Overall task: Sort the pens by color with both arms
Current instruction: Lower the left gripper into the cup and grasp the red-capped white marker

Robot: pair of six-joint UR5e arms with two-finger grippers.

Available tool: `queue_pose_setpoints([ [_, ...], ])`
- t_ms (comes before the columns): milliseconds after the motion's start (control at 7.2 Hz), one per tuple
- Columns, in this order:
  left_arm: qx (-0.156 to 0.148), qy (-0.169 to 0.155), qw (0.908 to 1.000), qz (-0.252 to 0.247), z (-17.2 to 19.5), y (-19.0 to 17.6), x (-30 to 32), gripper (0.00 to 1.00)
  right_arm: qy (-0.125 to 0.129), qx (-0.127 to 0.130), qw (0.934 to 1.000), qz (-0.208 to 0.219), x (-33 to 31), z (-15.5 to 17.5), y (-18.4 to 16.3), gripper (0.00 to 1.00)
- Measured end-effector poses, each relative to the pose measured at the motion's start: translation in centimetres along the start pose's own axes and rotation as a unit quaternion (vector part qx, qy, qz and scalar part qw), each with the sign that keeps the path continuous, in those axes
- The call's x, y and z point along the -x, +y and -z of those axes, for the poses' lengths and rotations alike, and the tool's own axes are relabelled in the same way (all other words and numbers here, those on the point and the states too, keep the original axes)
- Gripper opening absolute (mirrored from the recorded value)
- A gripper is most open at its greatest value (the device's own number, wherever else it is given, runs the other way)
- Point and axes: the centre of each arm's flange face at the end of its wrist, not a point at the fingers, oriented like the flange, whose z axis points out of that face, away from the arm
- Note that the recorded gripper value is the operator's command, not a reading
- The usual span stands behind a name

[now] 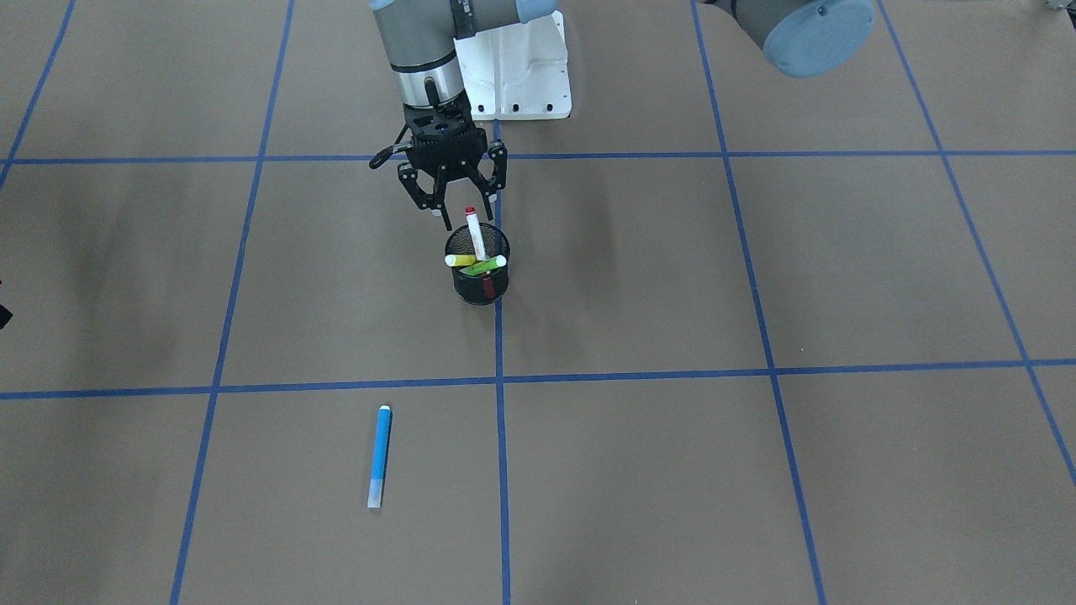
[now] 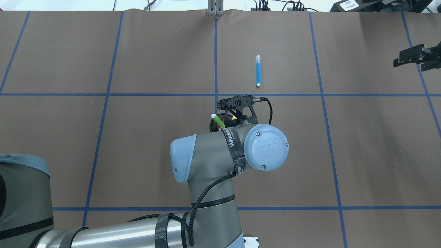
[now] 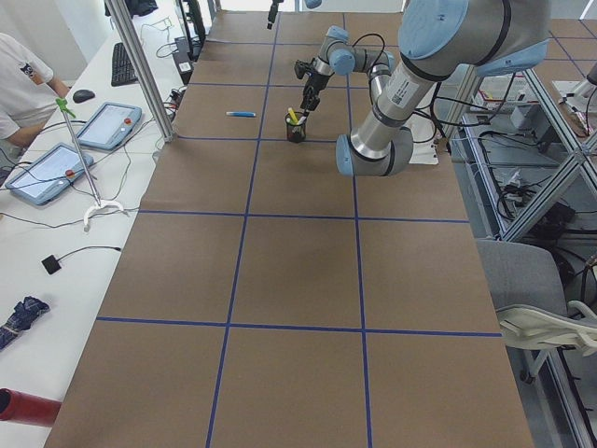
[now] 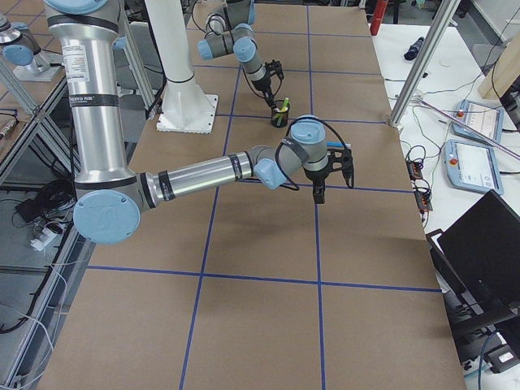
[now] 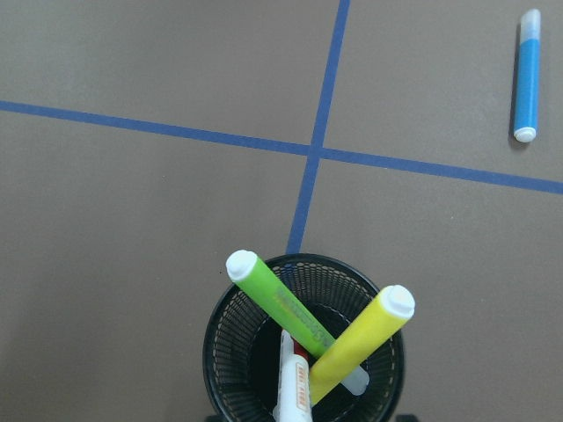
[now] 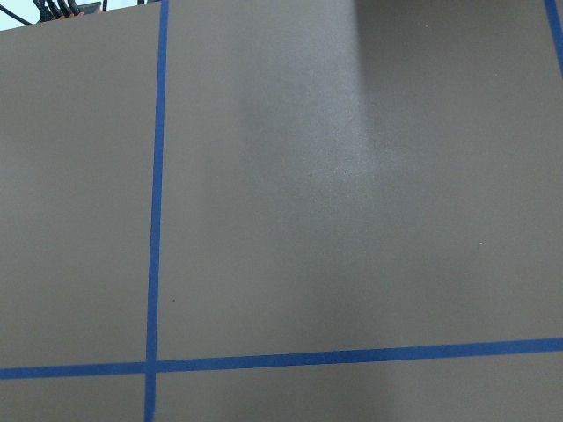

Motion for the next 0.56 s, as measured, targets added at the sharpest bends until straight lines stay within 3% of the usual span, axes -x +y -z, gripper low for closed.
queue_pose_setpoints([
  [139, 0.001, 0.000, 1.0000, 0.000, -0.02, 0.02, 0.03, 0.00, 0.000, 0.000, 1.0000, 0.000, -0.02, -0.03, 0.00, 1.00],
  [556, 0.005, -0.001, 1.0000, 0.001, 0.01, 0.07, 0.07, 0.00, 0.001, 0.001, 1.0000, -0.001, -0.04, -0.12, 0.02, 1.00],
])
